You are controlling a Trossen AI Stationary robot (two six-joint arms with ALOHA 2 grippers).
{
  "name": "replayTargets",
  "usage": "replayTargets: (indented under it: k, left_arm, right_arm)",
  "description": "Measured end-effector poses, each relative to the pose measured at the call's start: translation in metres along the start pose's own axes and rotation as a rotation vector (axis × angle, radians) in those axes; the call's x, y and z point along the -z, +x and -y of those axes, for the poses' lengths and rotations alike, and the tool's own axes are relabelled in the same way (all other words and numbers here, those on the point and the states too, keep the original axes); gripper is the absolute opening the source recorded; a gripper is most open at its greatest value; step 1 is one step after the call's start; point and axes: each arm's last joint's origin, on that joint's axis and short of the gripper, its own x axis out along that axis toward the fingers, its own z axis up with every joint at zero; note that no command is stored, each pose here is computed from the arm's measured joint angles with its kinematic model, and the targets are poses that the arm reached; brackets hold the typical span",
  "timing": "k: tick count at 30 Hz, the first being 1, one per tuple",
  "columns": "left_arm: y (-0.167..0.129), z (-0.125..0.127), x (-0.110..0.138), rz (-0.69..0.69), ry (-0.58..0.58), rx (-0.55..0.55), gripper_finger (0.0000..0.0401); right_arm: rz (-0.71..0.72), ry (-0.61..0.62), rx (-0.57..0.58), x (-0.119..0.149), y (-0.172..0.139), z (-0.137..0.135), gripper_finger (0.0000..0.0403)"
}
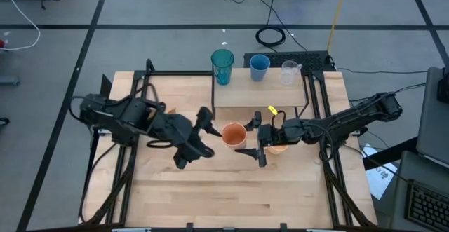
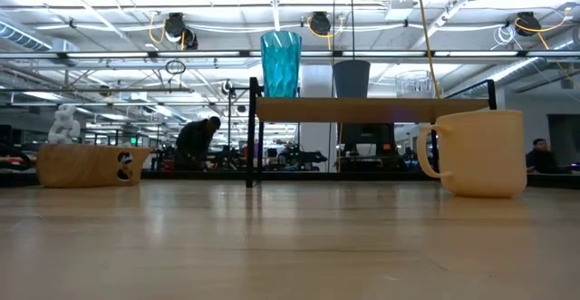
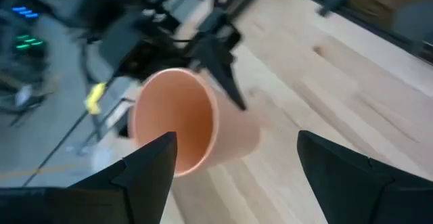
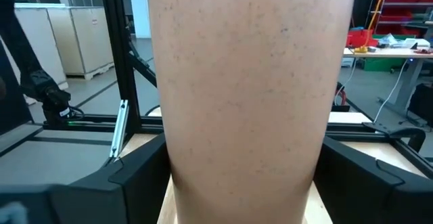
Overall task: Stack small to large cups/mugs on shelf
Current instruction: Put the orange cup on the shelf
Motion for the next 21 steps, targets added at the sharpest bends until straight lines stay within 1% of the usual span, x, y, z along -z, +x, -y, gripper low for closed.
replayTargets:
  k: [2,7,9,12,16,18,21]
  left_arm:
    - [0.009,-0.003,-0.002,-0.035,0.024,0.04,0.0305]
    - [0.032,-0.012,-0.004,-0.128,0.072,0.075,0.0304]
    - [0.039,-0.017,-0.004,-0.133,0.082,0.071,0.0297]
    - [0.047,-0.022,0.0,-0.149,0.094,0.093,0.0277]
    - [0.05,-0.027,0.007,-0.165,0.103,0.107,0.023]
    - [0.05,-0.029,0.009,-0.159,0.104,0.116,0.0196]
    - [0.051,-0.031,0.01,-0.145,0.113,0.139,0.0135]
  right_arm:
    - [0.002,0.001,0.0,0.0,0.0,0.0,0.0302]
    - [-0.002,0.011,0.0,0.0,0.0,0.0,0.0303]
    - [-0.012,0.016,0.005,0.001,0.0,0.001,0.0303]
    - [-0.021,0.017,0.007,0.002,0.0,0.002,0.0303]
    - [-0.027,0.02,0.007,0.003,0.0,0.002,0.0304]
    - [-0.028,0.02,0.007,0.003,0.0,0.002,0.0304]
    - [-0.027,0.02,0.007,0.003,0.0,0.002,0.0304]
